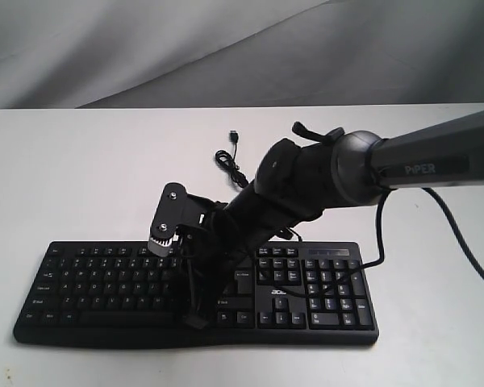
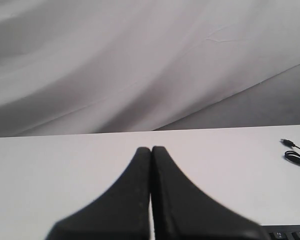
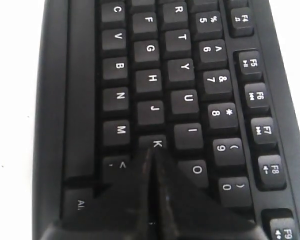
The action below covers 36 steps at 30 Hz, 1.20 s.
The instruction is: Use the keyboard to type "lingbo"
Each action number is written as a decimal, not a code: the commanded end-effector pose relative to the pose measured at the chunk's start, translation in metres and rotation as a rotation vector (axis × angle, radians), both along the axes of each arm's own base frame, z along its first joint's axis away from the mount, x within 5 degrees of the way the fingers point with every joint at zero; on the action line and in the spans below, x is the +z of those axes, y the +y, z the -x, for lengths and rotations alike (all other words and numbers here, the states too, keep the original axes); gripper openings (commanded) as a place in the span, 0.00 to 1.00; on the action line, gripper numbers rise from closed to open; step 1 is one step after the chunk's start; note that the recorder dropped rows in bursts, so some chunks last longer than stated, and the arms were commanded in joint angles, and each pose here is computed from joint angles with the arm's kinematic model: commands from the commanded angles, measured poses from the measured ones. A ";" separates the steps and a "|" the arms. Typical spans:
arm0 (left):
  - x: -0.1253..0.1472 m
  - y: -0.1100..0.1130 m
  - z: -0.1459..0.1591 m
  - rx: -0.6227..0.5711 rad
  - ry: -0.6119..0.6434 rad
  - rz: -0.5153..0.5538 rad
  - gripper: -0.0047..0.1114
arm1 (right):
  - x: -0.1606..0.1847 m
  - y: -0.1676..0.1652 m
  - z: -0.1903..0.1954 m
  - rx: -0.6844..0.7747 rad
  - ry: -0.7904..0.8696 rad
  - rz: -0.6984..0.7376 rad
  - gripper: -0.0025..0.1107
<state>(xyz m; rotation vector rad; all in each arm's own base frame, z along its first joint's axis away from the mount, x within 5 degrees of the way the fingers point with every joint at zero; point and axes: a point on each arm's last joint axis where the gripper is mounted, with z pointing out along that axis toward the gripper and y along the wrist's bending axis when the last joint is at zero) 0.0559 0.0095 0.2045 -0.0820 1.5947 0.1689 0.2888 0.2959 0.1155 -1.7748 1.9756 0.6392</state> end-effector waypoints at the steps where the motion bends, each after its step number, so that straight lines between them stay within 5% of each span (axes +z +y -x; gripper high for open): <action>1: 0.000 -0.001 0.000 -0.008 -0.010 0.000 0.04 | 0.011 0.000 0.000 0.022 -0.026 -0.006 0.02; 6: 0.000 -0.001 0.000 -0.008 -0.010 0.000 0.04 | 0.035 0.010 0.001 -0.029 -0.114 -0.065 0.02; 36: 0.000 -0.001 0.000 -0.008 -0.010 0.000 0.04 | 0.017 0.025 -0.012 -0.035 -0.091 -0.033 0.02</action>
